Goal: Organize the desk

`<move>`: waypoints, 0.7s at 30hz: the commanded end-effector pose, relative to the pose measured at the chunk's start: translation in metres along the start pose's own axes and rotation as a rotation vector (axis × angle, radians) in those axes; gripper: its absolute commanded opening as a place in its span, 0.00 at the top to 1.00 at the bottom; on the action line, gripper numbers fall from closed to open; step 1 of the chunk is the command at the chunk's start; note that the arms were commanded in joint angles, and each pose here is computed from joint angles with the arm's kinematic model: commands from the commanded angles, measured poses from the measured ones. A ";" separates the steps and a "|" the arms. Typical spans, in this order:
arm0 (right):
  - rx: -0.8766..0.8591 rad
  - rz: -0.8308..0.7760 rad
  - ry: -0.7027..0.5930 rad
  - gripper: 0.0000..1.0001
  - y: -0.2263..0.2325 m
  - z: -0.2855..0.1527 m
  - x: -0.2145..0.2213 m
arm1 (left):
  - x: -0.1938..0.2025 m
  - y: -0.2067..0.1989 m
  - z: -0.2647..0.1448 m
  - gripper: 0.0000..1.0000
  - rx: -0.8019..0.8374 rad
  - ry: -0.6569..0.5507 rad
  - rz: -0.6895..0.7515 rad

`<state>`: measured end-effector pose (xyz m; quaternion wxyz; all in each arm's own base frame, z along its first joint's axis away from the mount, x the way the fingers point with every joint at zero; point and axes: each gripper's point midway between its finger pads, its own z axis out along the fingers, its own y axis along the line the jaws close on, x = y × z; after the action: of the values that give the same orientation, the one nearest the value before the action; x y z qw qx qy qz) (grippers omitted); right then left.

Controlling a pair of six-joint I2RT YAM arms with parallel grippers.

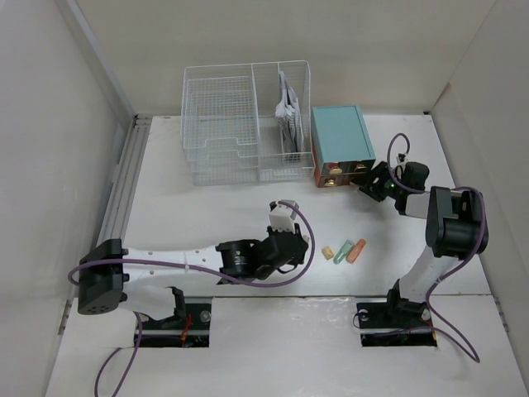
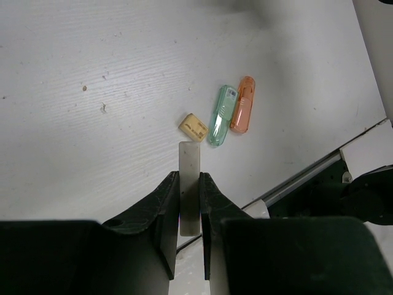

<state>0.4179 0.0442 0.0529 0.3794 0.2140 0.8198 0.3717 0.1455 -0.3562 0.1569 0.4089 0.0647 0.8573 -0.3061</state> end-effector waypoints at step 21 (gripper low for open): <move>-0.008 -0.051 -0.073 0.63 -0.003 0.006 -0.028 | -0.021 -0.014 -0.013 1.00 0.036 -0.056 -0.047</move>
<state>0.4202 0.0479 0.0573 0.3748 0.2043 0.8168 0.3880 0.1430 -0.3565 0.1610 0.4085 0.0611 0.8553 -0.3129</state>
